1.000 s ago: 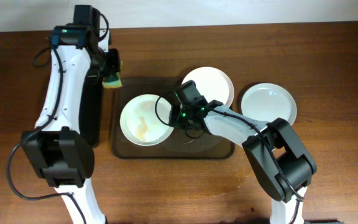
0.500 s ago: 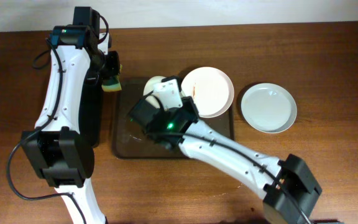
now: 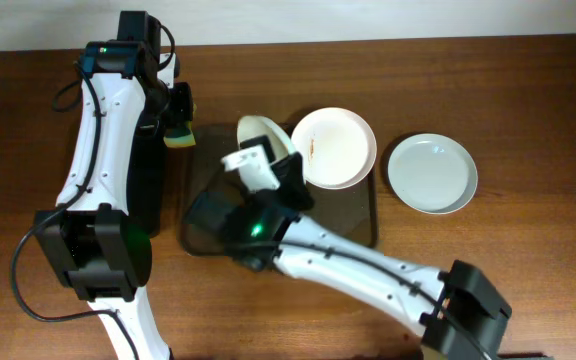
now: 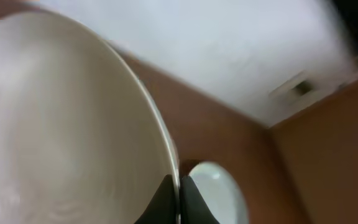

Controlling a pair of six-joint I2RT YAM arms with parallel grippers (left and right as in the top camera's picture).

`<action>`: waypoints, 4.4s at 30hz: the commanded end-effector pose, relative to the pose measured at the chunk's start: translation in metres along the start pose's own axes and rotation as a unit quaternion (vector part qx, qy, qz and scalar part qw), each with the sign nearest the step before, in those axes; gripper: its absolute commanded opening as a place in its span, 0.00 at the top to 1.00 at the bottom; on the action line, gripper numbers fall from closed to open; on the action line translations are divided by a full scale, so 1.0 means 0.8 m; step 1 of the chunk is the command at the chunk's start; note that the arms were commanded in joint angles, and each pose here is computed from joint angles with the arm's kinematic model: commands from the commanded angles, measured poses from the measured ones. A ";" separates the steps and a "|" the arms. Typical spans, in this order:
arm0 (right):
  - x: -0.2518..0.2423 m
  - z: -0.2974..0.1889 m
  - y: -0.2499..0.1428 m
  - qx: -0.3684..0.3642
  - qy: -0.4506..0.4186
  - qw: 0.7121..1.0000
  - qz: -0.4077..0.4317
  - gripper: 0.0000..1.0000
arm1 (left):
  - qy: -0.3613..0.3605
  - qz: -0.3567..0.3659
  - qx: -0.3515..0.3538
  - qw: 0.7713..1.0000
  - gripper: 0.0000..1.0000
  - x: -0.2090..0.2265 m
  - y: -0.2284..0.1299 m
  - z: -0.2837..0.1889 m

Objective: Clean dirty plates on tray and stack at the side
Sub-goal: 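Lift the plate with the right gripper and stack it on the right plate, then drag the last stained plate to the tray center with the right gripper, then scrub the last plate with the sponge in the left gripper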

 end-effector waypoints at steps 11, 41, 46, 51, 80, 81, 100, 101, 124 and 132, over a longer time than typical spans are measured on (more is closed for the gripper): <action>-0.247 0.253 -0.317 0.388 0.210 0.795 0.418 0.96 | 0.002 0.007 -0.003 1.000 0.99 -0.003 -0.002 -0.004; 0.020 0.220 -0.199 0.351 0.293 0.836 0.304 0.74 | 0.000 0.007 -0.006 1.000 0.99 -0.004 -0.001 -0.004; 0.053 0.207 -0.209 0.380 0.353 0.808 0.280 0.76 | 0.000 0.007 -0.006 1.000 0.99 -0.004 -0.001 -0.004; 0.073 0.160 -0.204 0.396 0.457 0.764 0.225 0.78 | 0.000 0.008 -0.007 1.000 0.99 -0.004 -0.001 -0.004; 0.101 0.203 -0.116 0.258 0.508 0.811 0.134 0.59 | -0.001 0.008 -0.009 1.000 0.99 -0.005 0.001 -0.001; 0.111 0.200 -0.118 0.260 0.513 0.808 0.129 0.59 | -0.001 0.008 -0.010 1.000 0.99 -0.005 0.001 -0.001; 0.163 0.197 -0.132 0.349 0.476 0.774 0.229 0.96 | -0.032 0.028 0.037 0.998 0.99 -0.031 -0.015 0.033; 0.163 0.197 -0.133 0.351 0.476 0.774 0.228 0.96 | -0.041 0.049 0.047 0.997 0.99 -0.043 -0.021 0.040; 0.162 0.199 -0.133 0.354 0.471 0.773 0.235 0.96 | -0.076 0.120 0.394 0.908 0.99 -0.031 -0.257 0.220; 0.162 0.198 -0.134 0.355 0.471 0.773 0.234 0.96 | -0.026 0.054 0.286 0.956 0.99 -0.013 -0.201 0.258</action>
Point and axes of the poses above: each gripper's point midway between its finger pads, its own z axis out along the fingers, its own x axis along the line the jaws close on, y = z × x, the point moved 4 cm from there along -z, back along the fingers, and after that the axes turned 13 degrees about -z, right-handed, at the moved point
